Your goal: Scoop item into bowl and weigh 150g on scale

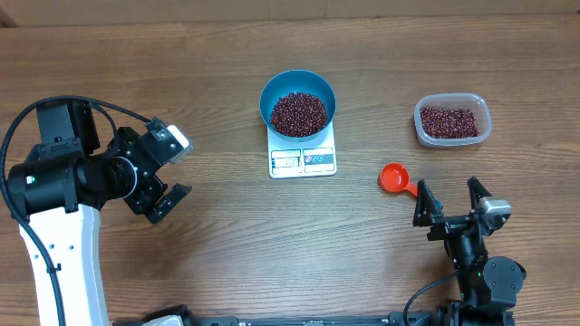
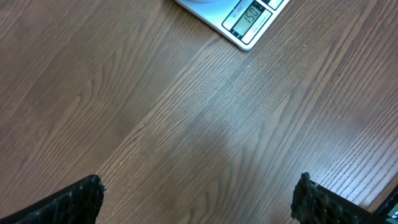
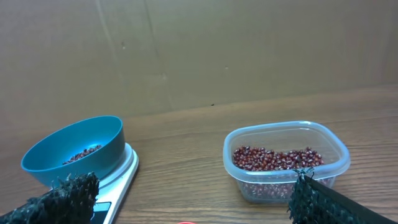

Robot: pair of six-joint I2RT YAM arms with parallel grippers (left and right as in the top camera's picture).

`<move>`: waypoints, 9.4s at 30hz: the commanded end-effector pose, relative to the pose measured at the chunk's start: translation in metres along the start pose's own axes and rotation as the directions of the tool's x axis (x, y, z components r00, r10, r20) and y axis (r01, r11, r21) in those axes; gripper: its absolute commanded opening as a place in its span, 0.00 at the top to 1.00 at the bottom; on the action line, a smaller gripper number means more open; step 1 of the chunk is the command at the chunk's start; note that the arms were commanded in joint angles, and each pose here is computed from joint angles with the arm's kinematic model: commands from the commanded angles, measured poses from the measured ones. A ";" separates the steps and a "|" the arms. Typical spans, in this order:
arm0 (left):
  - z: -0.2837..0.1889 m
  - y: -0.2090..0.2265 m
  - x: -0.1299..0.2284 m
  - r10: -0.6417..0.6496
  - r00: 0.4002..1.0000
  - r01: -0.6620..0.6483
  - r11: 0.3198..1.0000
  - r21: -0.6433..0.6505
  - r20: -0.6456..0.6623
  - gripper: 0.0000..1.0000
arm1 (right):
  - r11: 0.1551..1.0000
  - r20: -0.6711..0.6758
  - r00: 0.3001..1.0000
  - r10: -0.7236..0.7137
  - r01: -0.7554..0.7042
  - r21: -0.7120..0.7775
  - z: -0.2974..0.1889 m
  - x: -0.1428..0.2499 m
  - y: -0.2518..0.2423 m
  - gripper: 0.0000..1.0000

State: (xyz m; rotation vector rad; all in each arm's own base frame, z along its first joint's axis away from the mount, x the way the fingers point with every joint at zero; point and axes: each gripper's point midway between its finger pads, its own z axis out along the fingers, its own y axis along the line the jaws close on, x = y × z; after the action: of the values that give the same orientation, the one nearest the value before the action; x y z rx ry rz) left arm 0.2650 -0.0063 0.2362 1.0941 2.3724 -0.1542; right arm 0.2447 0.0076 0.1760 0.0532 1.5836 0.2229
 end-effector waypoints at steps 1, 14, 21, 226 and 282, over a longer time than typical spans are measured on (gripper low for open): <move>0.000 0.000 0.000 0.034 0.999 -0.034 0.999 0.000 -0.004 0.00 | 1.000 0.009 1.000 -0.009 0.009 0.016 0.000 0.000 -0.003 0.00; 0.000 0.000 0.000 0.034 0.999 -0.034 0.999 0.000 -0.004 0.00 | 1.000 0.009 1.000 -0.009 0.009 0.016 0.000 0.001 -0.003 0.00; 0.000 0.000 0.000 0.034 0.999 -0.034 0.999 0.000 -0.004 0.00 | 1.000 0.009 1.000 -0.009 0.009 0.016 0.000 0.001 -0.003 0.00; -0.015 -0.071 -0.003 -0.080 0.529 0.446 0.873 -0.197 0.845 0.00 | 1.000 0.009 1.000 -0.009 0.009 0.016 0.000 0.001 -0.003 0.00; 0.060 -0.032 0.039 -0.177 0.509 0.616 0.758 -0.213 0.842 0.01 | 1.000 0.009 1.000 -0.009 0.009 0.016 0.000 0.001 -0.003 0.00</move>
State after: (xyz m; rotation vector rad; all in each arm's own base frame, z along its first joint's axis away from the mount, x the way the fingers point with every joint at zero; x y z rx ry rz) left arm 0.2447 -0.0196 0.1616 0.0996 1.6269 -0.1264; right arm 0.2448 0.0060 0.1766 0.0597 1.5805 0.2147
